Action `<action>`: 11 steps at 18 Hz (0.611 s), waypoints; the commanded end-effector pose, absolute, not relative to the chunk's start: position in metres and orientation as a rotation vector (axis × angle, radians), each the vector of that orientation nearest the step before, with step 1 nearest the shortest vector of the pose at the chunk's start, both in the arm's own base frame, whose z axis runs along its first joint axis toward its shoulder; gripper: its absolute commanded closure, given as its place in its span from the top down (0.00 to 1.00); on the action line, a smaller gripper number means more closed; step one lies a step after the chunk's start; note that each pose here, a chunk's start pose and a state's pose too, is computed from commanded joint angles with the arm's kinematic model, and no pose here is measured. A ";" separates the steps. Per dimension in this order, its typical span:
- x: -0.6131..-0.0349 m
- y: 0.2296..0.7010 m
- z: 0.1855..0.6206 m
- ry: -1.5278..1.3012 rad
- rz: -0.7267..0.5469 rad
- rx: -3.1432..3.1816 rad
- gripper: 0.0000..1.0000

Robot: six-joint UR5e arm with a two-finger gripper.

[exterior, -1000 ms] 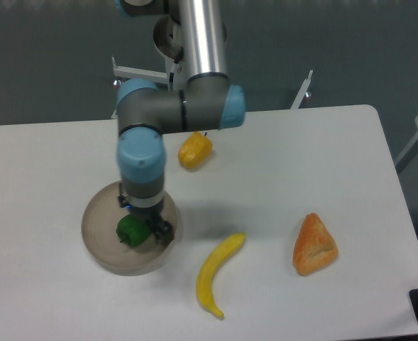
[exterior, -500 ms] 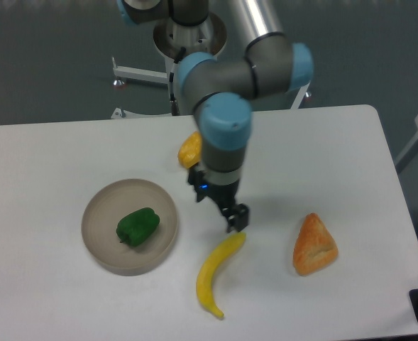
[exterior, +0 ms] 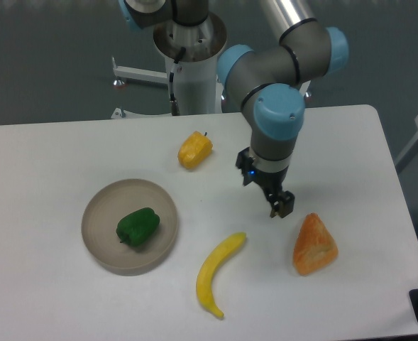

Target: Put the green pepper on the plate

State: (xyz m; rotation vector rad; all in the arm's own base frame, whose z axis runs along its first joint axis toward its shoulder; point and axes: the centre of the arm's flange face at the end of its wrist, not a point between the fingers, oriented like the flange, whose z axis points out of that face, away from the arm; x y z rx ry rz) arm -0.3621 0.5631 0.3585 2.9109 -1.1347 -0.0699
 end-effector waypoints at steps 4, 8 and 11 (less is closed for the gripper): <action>-0.377 0.556 0.366 -1.197 -0.092 2.888 1.00; -0.376 0.557 0.367 -1.236 -0.091 2.886 1.00; -0.377 0.559 0.370 -1.242 -0.090 2.905 1.00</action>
